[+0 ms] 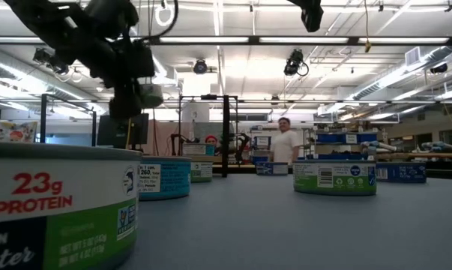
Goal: Stack canned seafood by type on shelf
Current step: Put the green tuna can on the shelf
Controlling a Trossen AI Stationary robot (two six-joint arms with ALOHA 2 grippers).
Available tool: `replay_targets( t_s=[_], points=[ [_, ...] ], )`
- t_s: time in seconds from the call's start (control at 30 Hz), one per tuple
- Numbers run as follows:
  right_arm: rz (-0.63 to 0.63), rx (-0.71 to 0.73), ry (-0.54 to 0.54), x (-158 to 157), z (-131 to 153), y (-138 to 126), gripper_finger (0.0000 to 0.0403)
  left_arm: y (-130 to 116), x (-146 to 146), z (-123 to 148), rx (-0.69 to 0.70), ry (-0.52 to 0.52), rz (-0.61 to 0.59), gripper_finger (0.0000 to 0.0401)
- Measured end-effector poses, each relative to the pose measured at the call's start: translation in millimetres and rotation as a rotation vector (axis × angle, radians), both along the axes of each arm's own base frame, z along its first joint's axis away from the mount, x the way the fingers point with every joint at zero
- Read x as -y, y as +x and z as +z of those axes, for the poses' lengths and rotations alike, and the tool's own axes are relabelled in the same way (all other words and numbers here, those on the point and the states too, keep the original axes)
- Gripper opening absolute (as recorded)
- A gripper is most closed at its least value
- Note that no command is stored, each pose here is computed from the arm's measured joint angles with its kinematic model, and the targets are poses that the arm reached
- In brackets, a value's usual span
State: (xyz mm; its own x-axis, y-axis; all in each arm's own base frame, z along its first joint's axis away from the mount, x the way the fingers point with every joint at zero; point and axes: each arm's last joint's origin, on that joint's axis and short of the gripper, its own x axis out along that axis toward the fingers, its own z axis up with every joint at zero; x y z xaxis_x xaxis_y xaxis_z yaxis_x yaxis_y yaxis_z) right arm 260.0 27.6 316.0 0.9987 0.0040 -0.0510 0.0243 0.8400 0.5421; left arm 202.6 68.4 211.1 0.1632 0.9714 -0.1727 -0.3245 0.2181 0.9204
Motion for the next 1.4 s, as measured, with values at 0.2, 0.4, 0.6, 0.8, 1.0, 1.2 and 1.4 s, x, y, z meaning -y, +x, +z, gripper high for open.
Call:
replay_targets(
  t_s=[0.2,0.4,0.6,0.8,1.0,1.2,1.4],
  points=[
    [0.0,-0.005,-0.003,0,0,0,0.0248,-10,-15,-4,0.07,-0.159,0.083,0.0145],
    [0.0,-0.005,-0.009,0,-1,0,0.0248,-14,-30,-10,0.061,-0.193,0.19,0.0145],
    [0.001,-0.008,-0.015,0,-1,0,0.0248,-15,-44,-25,-0.021,-0.217,0.26,0.0145],
    [0.001,-0.012,-0.016,0,-1,0,0.0248,-18,-55,-37,-0.075,-0.254,0.308,0.0145],
    [0.001,-0.012,-0.013,0,-1,0,0.0248,-25,-60,-42,-0.072,-0.34,0.328,0.0145],
    [0.001,-0.012,-0.013,0,-1,0,0.0248,-30,-60,-40,-0.04,-0.418,0.372,0.0145],
    [0.001,-0.013,-0.014,0,-1,0,0.0248,-28,-60,-36,-0.028,-0.44,0.372,0.0166]
  ],
)
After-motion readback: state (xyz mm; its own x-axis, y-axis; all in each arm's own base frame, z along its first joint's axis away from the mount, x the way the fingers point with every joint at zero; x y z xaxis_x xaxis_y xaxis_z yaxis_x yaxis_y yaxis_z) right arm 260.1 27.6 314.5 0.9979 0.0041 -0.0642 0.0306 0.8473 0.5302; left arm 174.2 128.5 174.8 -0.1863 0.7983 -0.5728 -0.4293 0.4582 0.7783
